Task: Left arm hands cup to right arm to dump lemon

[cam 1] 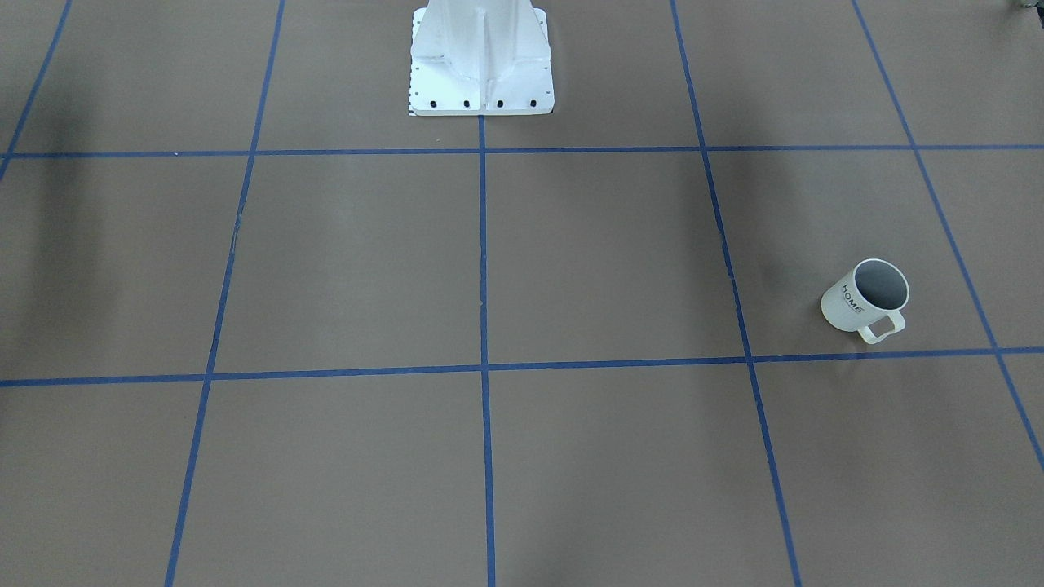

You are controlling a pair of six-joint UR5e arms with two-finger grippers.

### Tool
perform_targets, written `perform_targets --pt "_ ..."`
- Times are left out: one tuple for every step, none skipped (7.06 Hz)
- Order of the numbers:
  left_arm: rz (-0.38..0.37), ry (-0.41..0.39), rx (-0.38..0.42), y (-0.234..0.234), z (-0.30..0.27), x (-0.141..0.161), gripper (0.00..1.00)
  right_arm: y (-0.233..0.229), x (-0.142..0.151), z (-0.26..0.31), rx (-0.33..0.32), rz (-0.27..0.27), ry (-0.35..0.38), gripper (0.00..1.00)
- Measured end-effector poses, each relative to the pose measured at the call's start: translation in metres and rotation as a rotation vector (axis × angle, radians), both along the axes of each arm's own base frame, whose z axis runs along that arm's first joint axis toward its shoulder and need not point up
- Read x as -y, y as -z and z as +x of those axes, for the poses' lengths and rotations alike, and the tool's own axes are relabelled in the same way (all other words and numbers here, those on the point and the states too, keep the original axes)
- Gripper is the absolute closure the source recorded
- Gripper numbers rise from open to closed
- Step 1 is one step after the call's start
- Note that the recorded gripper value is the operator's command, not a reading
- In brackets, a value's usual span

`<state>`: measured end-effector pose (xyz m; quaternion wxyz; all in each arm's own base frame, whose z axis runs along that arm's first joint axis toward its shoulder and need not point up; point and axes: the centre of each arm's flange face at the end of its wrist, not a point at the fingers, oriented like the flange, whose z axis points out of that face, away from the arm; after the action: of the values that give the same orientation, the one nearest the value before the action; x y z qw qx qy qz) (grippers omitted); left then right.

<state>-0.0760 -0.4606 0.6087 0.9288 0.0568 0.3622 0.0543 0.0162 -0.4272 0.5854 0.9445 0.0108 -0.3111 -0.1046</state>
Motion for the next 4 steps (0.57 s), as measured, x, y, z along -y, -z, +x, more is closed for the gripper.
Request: perform_targets --pt "0.004 -0.005 0.002 0.002 0.002 0.001 0.00 0.002 0.001 0.000 0.001 0.004 0.001 0.00" --pt "0.009 -0.013 0.003 0.004 0.006 0.001 0.00 0.006 0.003 -0.001 0.003 0.015 0.003 0.00" --pt "0.010 -0.018 0.002 0.006 0.009 0.001 0.00 0.010 0.007 -0.001 0.002 0.026 0.004 0.00" --pt "0.010 -0.020 0.001 0.007 0.010 0.001 0.00 0.014 0.009 -0.001 0.003 0.036 0.005 0.00"
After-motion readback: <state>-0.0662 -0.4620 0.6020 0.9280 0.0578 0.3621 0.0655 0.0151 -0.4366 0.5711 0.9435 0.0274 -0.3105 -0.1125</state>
